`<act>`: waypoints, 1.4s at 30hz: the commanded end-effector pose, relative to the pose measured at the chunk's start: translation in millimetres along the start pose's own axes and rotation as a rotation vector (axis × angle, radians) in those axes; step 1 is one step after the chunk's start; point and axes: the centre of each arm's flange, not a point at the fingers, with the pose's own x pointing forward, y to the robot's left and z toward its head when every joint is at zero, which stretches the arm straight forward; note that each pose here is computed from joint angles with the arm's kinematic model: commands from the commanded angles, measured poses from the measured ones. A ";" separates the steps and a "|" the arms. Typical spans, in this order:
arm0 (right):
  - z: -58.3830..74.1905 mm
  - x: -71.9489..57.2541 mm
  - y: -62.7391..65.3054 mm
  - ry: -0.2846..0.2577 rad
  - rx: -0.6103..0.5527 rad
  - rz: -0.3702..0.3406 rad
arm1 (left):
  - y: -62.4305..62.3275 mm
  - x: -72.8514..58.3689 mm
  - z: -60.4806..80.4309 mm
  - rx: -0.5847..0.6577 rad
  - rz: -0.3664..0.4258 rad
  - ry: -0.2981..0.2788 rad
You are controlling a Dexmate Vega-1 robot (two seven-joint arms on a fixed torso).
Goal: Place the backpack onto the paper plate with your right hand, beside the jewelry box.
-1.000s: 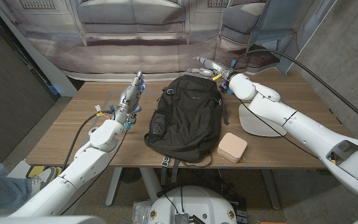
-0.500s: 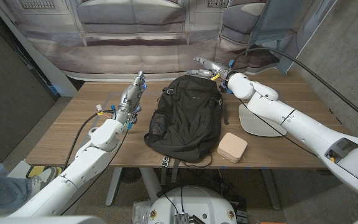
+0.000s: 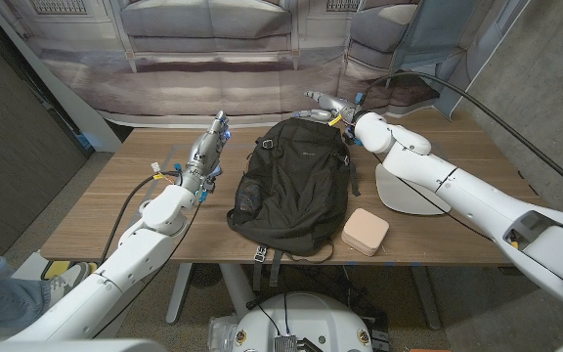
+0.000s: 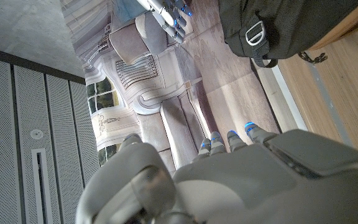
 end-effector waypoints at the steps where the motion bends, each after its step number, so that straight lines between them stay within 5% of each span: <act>1: -0.9 11.9 4.5 0.031 -0.019 0.018 | 3.5 4.3 -1.2 0.005 -0.006 0.011; 24: 9.2 32.4 10.1 0.101 -0.064 0.086 | 13.5 2.9 3.3 0.009 -0.003 0.004; 42: 5.1 38.0 19.3 0.132 -0.062 0.143 | 14.6 -0.1 5.8 0.007 0.011 -0.003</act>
